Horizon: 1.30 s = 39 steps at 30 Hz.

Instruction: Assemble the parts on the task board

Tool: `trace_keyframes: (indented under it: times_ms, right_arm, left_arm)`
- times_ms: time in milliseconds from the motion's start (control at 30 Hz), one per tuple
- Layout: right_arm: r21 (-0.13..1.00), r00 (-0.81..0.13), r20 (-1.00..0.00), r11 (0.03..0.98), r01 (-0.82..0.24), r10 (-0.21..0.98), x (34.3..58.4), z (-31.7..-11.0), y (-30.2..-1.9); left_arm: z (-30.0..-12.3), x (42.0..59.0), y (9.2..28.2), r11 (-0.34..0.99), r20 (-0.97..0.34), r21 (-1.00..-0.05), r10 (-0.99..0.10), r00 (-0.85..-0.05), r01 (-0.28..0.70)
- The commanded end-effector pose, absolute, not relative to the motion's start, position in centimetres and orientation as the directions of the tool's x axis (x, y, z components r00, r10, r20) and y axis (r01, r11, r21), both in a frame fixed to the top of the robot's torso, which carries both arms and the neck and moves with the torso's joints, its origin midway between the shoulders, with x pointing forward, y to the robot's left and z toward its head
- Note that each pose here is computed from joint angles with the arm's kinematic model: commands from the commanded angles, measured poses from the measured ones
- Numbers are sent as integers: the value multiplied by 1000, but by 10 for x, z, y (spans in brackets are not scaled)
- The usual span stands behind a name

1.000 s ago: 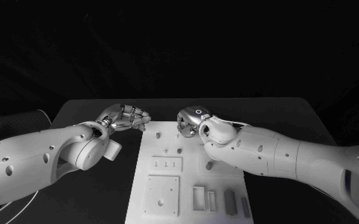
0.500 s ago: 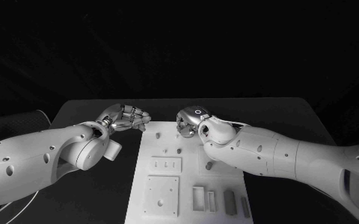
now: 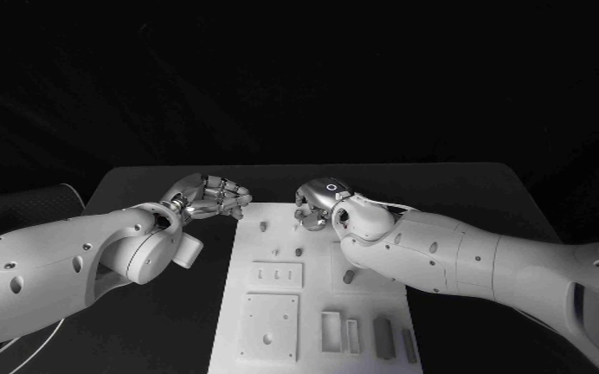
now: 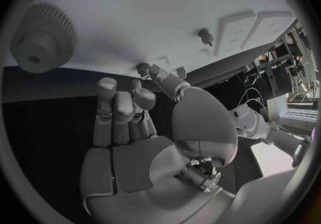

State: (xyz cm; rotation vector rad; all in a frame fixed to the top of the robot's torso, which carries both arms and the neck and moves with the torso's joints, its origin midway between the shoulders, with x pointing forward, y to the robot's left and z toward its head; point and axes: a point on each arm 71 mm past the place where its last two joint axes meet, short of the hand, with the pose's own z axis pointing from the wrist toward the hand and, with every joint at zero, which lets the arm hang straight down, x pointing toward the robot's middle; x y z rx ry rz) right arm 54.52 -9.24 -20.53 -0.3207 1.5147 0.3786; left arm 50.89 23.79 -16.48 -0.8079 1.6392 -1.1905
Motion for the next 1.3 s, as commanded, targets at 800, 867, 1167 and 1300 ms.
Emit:
trace_keyframes:
  times_ms: [800, 867, 1167, 1300]
  right_arm:
    - [142, 15, -987, 916, -376, 159, 545, -176, -131]
    - [160, 18, -984, 916, -368, 179, 544, -165, -140]
    - [207, -46, -978, 918, -338, 203, 542, -146, -174]
    - [225, -109, -974, 923, -312, 201, 543, -146, -188]
  left_arm:
    - [-164, 509, 239, 314, -298, -949, -881, -367, 15]
    - [-164, 508, 240, 314, -297, -949, -882, -365, 14]
    - [-164, 507, 240, 320, -300, -947, -886, -352, 2]
    - [-164, 507, 241, 320, -300, -947, -887, -351, 2]
